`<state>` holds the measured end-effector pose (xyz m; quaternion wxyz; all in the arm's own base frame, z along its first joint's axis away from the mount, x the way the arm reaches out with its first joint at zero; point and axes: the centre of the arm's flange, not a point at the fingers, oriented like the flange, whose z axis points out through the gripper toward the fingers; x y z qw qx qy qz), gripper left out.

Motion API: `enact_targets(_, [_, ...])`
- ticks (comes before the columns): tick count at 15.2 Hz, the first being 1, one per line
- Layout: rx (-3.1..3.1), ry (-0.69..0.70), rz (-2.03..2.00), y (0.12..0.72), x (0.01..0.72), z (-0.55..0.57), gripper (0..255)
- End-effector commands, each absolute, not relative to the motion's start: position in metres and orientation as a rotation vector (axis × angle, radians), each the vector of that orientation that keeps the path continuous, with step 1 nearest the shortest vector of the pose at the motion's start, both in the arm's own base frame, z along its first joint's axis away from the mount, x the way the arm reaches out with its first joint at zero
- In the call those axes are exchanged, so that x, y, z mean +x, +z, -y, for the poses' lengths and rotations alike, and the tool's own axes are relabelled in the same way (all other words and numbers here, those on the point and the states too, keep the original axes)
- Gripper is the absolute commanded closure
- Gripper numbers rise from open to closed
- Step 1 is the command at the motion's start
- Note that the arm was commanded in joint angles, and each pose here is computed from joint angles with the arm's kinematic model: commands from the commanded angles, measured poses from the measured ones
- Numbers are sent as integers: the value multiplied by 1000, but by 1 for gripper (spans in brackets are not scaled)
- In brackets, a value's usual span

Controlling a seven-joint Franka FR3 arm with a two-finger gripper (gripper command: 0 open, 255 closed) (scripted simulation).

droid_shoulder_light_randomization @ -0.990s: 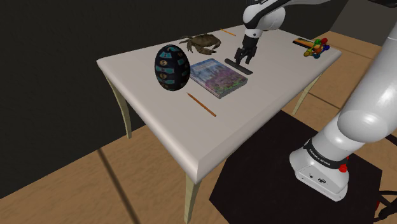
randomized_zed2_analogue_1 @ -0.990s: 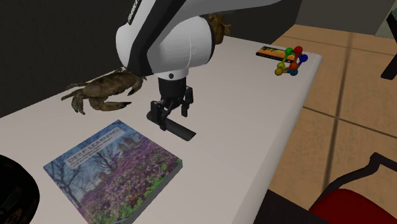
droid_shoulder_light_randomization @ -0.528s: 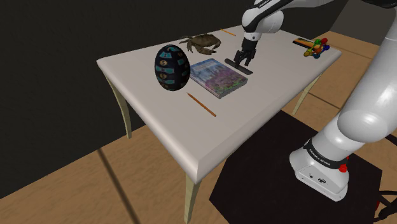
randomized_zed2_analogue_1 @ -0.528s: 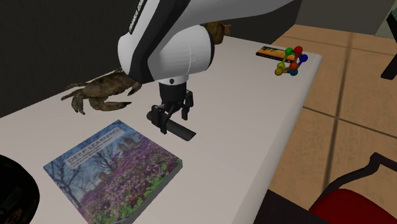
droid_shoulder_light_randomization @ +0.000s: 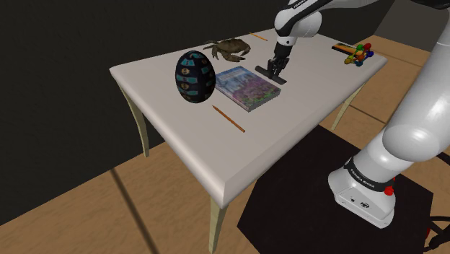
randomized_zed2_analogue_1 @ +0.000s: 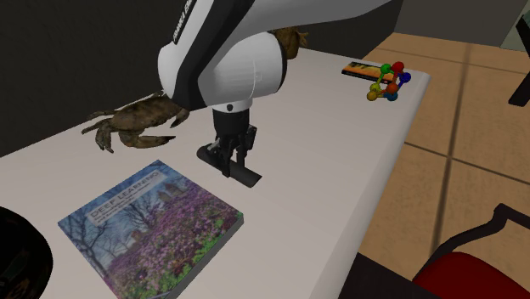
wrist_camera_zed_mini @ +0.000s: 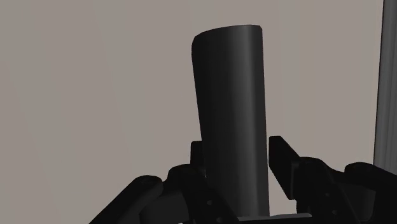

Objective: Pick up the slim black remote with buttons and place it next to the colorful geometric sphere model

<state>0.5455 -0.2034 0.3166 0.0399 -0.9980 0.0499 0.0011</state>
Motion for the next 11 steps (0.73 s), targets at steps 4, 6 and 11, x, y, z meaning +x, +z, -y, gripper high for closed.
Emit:
enact_targets(4, [-3056,9,-150,315,546,202,255])
enact_targets(6, [-3056,9,-150,325,546,202,255])
enact_targets(11, [-3056,9,-150,352,546,202,255])
